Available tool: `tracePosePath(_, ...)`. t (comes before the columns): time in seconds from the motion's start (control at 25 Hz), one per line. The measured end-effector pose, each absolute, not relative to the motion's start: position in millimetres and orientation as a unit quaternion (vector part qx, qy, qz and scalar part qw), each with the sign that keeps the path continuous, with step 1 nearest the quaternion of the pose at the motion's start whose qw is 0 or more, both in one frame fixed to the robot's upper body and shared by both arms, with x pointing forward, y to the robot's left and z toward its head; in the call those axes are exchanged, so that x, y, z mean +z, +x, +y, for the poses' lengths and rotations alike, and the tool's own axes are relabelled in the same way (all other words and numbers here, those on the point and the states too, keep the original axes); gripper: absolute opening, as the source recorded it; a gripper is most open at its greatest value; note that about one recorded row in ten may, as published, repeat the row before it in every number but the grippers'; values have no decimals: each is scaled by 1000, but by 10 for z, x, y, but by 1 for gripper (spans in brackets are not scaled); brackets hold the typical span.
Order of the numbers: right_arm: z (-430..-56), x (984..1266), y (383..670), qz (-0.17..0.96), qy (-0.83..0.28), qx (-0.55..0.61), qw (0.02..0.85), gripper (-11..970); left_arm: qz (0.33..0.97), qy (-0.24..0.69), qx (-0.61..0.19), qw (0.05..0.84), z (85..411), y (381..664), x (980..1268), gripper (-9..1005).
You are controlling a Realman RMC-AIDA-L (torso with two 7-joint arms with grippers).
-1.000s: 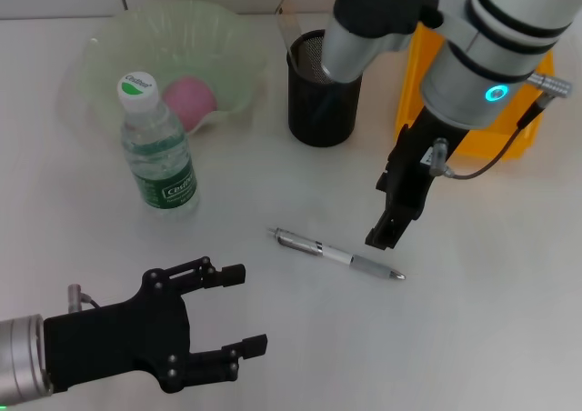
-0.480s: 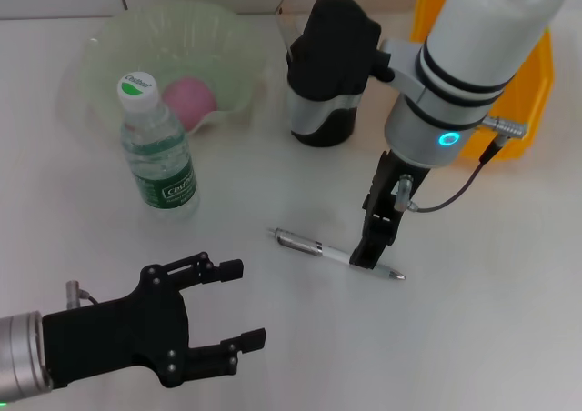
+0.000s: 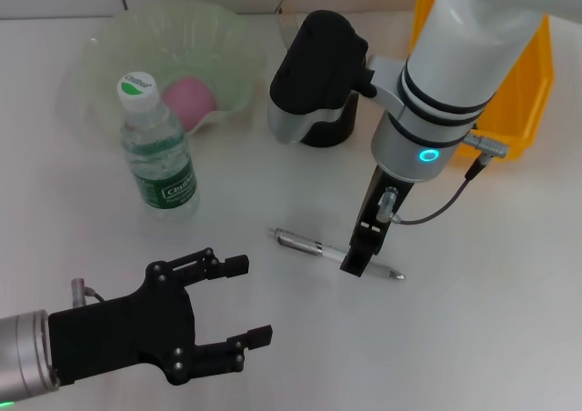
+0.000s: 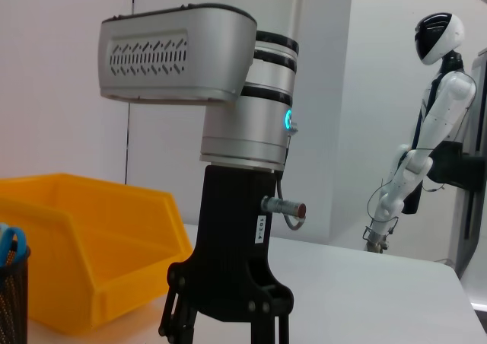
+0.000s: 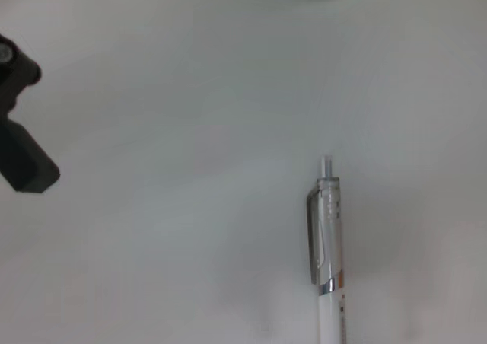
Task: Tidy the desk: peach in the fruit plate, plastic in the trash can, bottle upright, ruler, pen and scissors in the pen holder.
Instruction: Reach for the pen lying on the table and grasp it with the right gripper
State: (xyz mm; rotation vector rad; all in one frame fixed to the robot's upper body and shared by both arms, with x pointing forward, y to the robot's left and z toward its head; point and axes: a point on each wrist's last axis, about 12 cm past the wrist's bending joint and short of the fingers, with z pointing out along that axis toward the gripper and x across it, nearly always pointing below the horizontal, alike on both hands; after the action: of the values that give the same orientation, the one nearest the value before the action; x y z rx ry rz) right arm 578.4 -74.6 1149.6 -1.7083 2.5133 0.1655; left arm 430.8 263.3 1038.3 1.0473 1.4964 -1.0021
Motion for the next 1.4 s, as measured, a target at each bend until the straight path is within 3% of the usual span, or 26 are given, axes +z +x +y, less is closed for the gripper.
tracePosePath(1.24, -666, 11337, 5709, 829, -557, 45, 36, 578, 620, 435, -414, 505, 2627, 4329, 10387, 785)
tracePosePath(1.4, -655, 11332, 5699, 829, -557, 43, 34, 468, 619, 436, -414, 505, 2624, 4334, 10390, 785)
